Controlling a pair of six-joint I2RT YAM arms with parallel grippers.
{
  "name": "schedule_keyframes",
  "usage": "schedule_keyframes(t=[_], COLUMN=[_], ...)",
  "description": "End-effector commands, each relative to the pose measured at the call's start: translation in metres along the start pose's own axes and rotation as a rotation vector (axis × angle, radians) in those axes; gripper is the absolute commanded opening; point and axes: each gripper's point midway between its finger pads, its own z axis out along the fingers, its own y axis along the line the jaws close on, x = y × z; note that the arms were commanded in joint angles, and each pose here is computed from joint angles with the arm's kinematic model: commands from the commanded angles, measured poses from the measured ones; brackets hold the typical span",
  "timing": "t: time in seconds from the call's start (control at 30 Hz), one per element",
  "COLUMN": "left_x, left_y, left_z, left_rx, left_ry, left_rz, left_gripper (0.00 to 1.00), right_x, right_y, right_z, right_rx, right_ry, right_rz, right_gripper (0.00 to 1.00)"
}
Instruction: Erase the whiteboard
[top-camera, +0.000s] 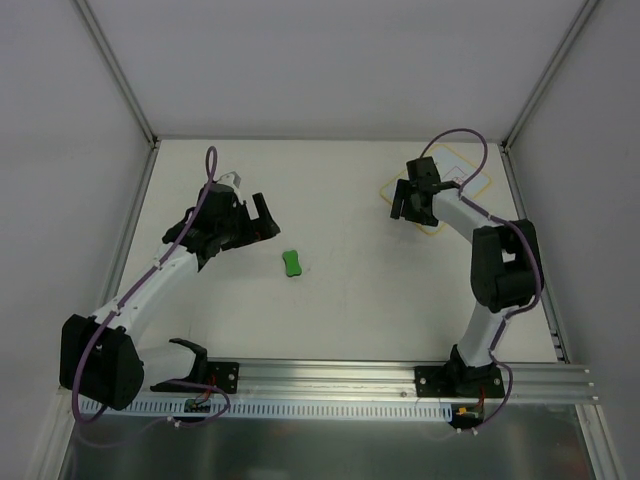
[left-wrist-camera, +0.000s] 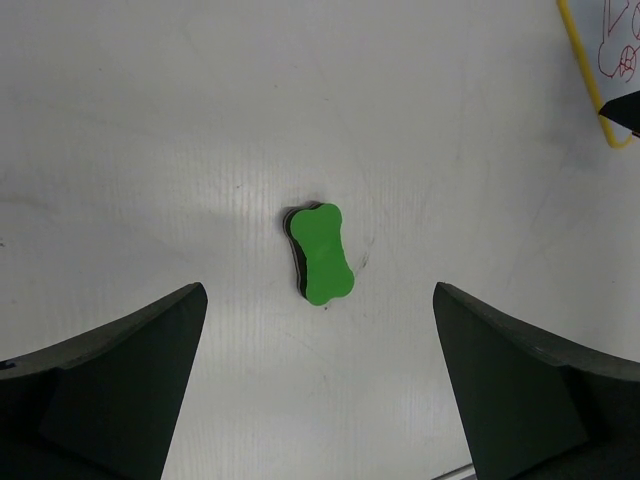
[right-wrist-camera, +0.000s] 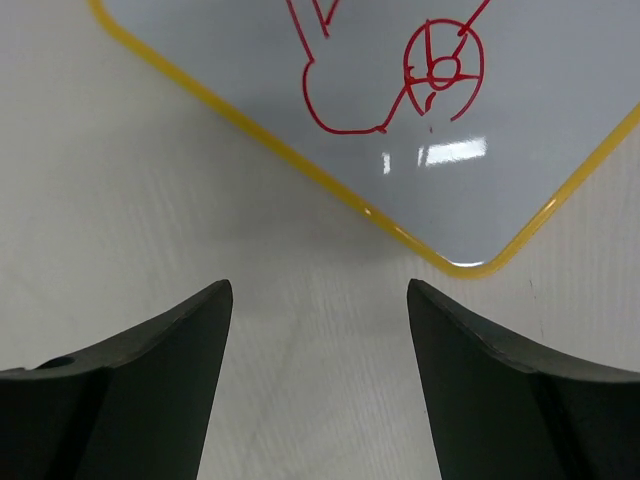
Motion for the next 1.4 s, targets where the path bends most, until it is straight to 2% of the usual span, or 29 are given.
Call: schedule_keyframes(t=[0.0, 0.23, 0.57, 0.77, 0.9, 1.13, 1.23, 1.37], left_x=[-0.013, -0.006, -0.001, 0.000, 0.000, 0.000, -0.001, -0.002], left_y=[-0.006, -0.003, -0.003, -0.004, -0.003, -0.002, -0.002, -0.002], left_z=[-0.008, -0.010, -0.013, -0.013, -0.013, -0.011, -0.011, -0.010], left_rx=[0.007, 0.011, 0.024, 0.028, 0.024, 0.018, 0.015, 0.011], left_ry=[-0.055, -0.045, -0.038, -0.036, -0.036, -0.035, -0.037, -0.038], left_rz=[-0.016, -0.004, -0.003, -0.005, -0.005, -0.004, -0.003, -0.004], left_gripper=[0.99, 0.99, 0.99, 0.99, 0.99, 0.99, 0.99, 0.99], right_x=[-0.005, -0.007, -0.018, -0.016, 0.001, 0.042, 0.067, 0.127], right_y=[0.004, 0.003, -0.004, -0.006, 0.003, 0.026, 0.049, 0.093], right_z=[0.020, 0.042, 0.039, 0.050, 0.055, 0.029, 0.018, -0.006], right_rx=[-0.020, -0.013, -0.010, -0.029, -0.085, -0.187, -0.239, -0.352], right_ry=[0.022, 0.032, -0.017, 0.011, 0.077, 0.183, 0.222, 0.318], right_rz=[-0.013, 0.014, -0.018, 0.002, 0.016, 0.006, -0.052, -0.222], right_gripper=[0.74, 0.73, 0.72, 0.72, 0.72, 0.65, 0.60, 0.58])
